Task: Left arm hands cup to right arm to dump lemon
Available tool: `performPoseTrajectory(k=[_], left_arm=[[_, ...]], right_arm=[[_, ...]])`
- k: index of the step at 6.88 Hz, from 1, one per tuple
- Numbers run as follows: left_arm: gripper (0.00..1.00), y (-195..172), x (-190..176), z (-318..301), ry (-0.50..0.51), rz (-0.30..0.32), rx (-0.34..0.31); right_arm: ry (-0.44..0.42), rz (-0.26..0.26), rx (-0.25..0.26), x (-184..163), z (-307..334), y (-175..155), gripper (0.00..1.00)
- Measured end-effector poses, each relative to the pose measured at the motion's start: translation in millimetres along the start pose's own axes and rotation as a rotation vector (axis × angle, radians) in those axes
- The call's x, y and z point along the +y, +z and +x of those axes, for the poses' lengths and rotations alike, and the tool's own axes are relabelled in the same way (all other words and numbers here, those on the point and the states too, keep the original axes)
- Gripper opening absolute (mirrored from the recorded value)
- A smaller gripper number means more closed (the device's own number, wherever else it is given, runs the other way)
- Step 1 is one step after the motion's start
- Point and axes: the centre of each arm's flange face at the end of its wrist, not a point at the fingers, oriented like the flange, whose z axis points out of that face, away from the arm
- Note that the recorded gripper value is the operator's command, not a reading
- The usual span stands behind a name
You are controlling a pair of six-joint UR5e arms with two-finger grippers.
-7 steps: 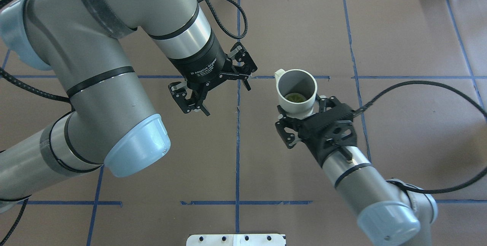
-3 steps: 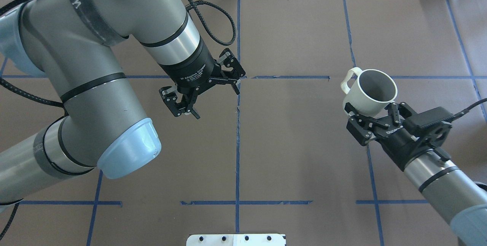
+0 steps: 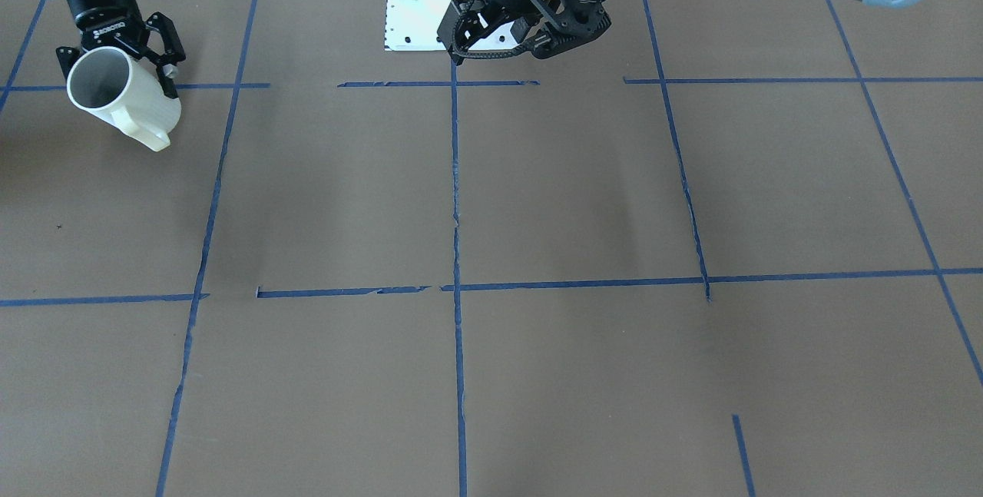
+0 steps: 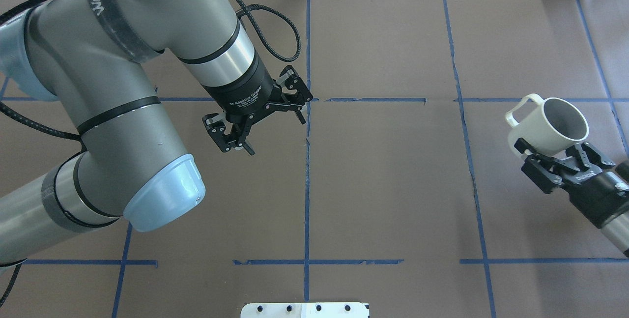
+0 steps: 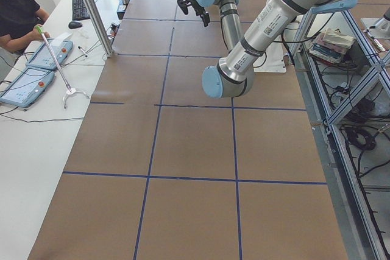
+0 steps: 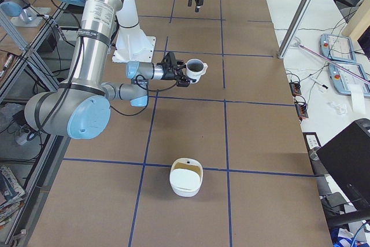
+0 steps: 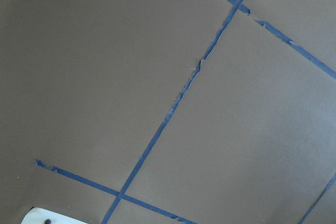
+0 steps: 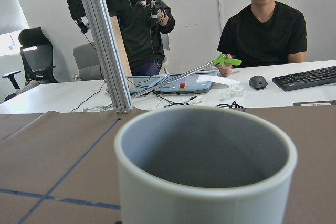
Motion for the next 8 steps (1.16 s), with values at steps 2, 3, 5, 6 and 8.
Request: performPoseTrajectory(k=[2, 3, 5, 6, 8], left_arm=[[1.00, 1.0, -0.3, -1.0, -0.002, 0.000, -0.002], [1.00, 1.3, -0.3, -1.2, -0.002, 0.001, -0.002], [1.00, 2.3, -0.6, -1.1, -0.002, 0.011, -0.001], [1.00, 3.0, -0.5, -0.5, 0.001, 0.025, 0.001], [1.00, 3.5, -0.2, 0.1, 0.003, 0.035, 0.002]], right_arm=[[0.112, 0.018, -0.038, 20.4, 85.0, -26.7, 0.00], [0.138, 0.013, -0.048, 22.0, 117.5, -42.0, 0.00], [0.209, -0.013, -0.079, 20.8, 198.1, -84.8, 0.00], [0.311, -0.031, -0.097, 21.2, 239.1, -106.3, 0.00], [0.532, -0.056, -0.133, 18.8, 288.0, -134.1, 0.00]])
